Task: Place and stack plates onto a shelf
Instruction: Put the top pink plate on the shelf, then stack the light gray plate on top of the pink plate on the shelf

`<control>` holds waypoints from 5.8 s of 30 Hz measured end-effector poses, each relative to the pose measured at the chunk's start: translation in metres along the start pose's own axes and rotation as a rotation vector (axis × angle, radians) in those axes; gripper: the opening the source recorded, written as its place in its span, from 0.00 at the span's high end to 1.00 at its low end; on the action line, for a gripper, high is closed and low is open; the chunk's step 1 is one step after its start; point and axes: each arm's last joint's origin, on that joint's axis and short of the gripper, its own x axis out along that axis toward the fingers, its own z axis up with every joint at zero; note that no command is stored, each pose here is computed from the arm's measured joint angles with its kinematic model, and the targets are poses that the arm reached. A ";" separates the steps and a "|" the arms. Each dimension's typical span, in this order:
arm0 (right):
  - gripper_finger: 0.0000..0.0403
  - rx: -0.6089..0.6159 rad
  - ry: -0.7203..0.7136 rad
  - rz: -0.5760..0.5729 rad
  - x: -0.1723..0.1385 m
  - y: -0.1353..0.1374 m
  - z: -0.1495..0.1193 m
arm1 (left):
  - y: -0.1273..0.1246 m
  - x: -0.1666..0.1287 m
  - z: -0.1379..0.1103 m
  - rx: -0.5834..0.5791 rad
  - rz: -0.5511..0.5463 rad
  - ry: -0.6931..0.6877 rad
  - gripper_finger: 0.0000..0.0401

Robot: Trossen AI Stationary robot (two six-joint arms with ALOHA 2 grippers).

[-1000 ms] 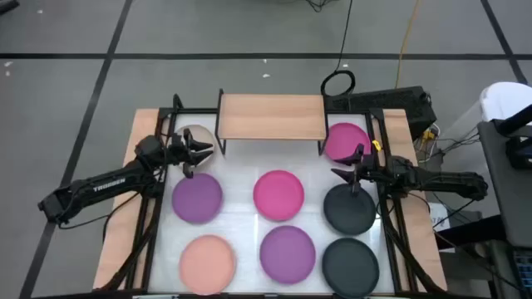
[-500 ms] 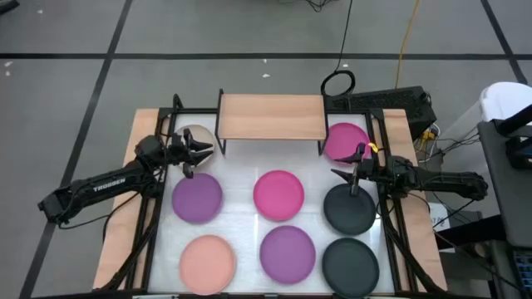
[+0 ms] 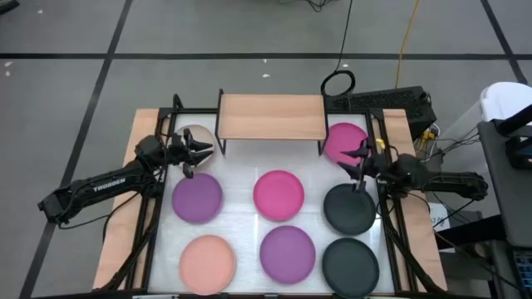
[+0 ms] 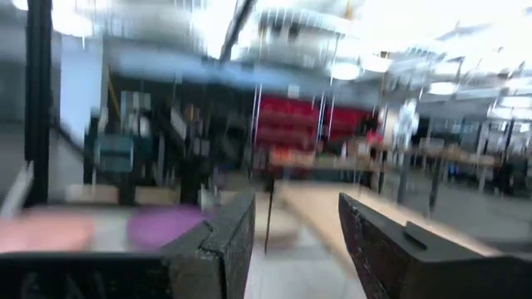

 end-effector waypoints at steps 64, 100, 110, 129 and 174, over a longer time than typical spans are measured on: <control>0.97 0.095 1.361 -0.492 0.026 -0.034 -0.090 | 0.000 0.000 0.000 0.000 0.001 0.000 0.68; 1.00 -0.289 0.787 -0.105 0.183 -0.042 0.014 | 0.000 0.000 0.000 0.000 0.001 0.001 0.68; 0.99 -0.311 0.908 -0.065 0.190 -0.040 -0.017 | 0.000 0.000 0.000 0.000 0.001 0.000 0.68; 0.65 -0.277 0.701 -0.085 0.189 -0.033 0.021 | 0.000 0.000 0.000 0.000 0.001 0.000 0.68; 0.67 -0.098 0.185 0.027 0.086 -0.004 0.021 | 0.000 0.000 0.004 -0.128 0.022 -0.046 0.68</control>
